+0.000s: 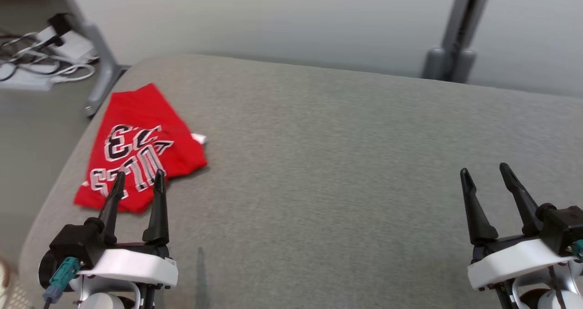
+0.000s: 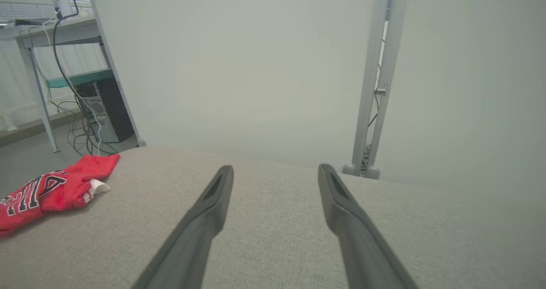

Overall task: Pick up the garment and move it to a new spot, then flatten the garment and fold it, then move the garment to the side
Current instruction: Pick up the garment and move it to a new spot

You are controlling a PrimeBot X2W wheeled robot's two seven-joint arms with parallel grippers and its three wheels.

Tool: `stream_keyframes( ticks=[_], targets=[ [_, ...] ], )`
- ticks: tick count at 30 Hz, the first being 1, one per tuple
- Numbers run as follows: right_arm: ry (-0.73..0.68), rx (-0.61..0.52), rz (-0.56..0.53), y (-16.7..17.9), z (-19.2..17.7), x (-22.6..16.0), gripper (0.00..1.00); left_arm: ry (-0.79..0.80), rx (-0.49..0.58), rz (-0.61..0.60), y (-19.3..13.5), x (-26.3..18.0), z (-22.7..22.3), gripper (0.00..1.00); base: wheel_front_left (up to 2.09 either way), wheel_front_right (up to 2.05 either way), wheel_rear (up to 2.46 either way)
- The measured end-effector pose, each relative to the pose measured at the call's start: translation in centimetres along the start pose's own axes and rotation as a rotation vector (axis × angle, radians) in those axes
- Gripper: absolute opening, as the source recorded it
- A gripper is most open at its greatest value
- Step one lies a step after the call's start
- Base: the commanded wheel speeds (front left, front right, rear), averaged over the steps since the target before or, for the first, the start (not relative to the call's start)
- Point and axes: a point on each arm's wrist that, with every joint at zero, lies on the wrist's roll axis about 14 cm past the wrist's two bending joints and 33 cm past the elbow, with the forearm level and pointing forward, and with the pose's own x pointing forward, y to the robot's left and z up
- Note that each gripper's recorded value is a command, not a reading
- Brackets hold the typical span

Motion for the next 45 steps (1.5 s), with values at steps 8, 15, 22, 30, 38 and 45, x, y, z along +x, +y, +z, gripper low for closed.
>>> stream_keyframes(
  ticks=[8,15,22,30,38,45],
  targets=[
    [0.006,0.03,0.2,6.7,-0.4,2.8,1.0,-0.035,0.017,0.197,6.0,-3.8,1.3,1.0,0.0,0.0,0.0],
    [0.007,0.047,0.296,10.2,-0.4,3.6,1.0,-0.063,0.024,0.286,8.6,-6.4,2.3,1.0,0.0,0.0,0.0],
    [0.007,0.052,0.311,10.7,-0.4,3.7,1.0,-0.076,0.025,0.298,8.9,-6.7,2.8,1.0,0.0,0.0,0.0],
    [0.013,0.065,0.299,10.2,-0.7,3.9,1.0,-0.116,0.027,0.297,8.7,-5.6,4.1,1.0,0.0,0.0,0.0],
    [0.03,0.042,0.253,8.1,-1.3,5.4,1.0,-0.009,-0.014,0.201,8.1,2.3,2.8,1.0,0.0,0.0,0.0],
    [0.101,0.058,0.17,4.5,-4.6,6.0,1.0,0.344,-0.107,0.185,7.5,5.8,-7.8,1.0,0.0,0.0,0.0]
  ],
)
